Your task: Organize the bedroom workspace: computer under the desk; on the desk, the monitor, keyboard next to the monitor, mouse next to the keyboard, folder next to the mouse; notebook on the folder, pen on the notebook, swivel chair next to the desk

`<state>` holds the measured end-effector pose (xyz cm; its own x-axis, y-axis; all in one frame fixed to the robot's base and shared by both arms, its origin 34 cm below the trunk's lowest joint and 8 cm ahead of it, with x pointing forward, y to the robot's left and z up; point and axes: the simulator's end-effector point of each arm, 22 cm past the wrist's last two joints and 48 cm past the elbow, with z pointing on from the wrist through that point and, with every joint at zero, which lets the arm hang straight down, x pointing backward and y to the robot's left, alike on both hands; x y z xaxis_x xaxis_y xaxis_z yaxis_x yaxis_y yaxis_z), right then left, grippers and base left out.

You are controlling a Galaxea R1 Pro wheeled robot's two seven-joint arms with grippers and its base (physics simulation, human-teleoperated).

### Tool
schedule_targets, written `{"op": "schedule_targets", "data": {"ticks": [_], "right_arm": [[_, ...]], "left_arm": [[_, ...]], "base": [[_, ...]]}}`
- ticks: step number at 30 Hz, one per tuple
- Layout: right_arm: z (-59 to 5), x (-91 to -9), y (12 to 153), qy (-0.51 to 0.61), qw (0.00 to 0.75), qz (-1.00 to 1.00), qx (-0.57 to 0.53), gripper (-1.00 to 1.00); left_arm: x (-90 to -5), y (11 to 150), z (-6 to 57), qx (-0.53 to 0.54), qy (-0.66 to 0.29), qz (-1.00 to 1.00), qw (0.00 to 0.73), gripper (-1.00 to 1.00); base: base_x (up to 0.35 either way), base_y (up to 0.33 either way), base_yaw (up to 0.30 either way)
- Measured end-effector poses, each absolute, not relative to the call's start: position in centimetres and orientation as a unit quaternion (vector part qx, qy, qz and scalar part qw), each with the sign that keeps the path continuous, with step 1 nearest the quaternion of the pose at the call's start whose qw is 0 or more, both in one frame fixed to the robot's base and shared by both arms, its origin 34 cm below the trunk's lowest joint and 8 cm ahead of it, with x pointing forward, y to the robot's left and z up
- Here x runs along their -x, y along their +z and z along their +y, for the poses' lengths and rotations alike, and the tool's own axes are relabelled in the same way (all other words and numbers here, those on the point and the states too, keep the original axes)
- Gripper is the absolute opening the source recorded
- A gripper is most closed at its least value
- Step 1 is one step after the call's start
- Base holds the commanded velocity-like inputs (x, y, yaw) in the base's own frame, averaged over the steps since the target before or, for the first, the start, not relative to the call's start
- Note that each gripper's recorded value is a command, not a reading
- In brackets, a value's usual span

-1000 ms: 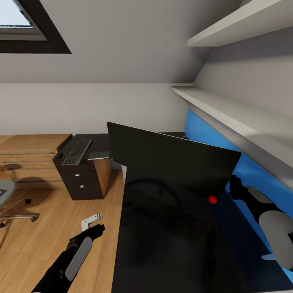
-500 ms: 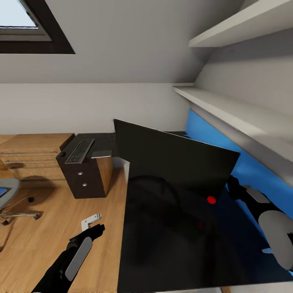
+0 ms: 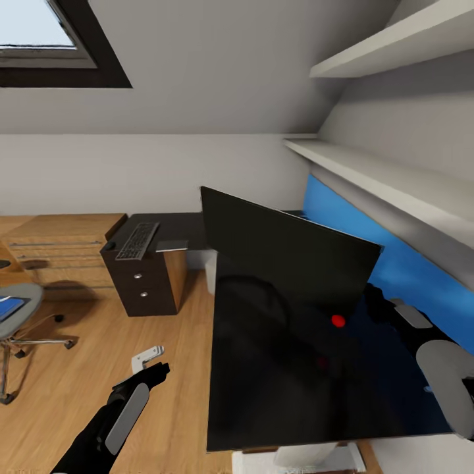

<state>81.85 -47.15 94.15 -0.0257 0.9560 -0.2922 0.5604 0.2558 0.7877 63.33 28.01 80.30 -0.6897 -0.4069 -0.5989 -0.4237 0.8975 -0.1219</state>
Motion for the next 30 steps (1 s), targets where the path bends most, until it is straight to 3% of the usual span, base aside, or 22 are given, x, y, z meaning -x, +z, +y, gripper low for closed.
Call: {"op": "schedule_targets", "data": {"ticks": [11,30], "right_arm": [[-47.1,-81.8,94.2,0.237,0.415,0.678,-0.558,1.00],[-49.5,-81.5,94.5,0.205,0.445,0.649,-0.582,1.00]], "left_arm": [[-63.3,80.3,28.1,0.226,0.013,0.919,0.323,1.00],[-63.2,80.2,28.1,0.226,0.013,0.920,0.320,1.00]], "base": [[-0.156,0.132,0.000],[0.064,-0.066,0.000]]}}
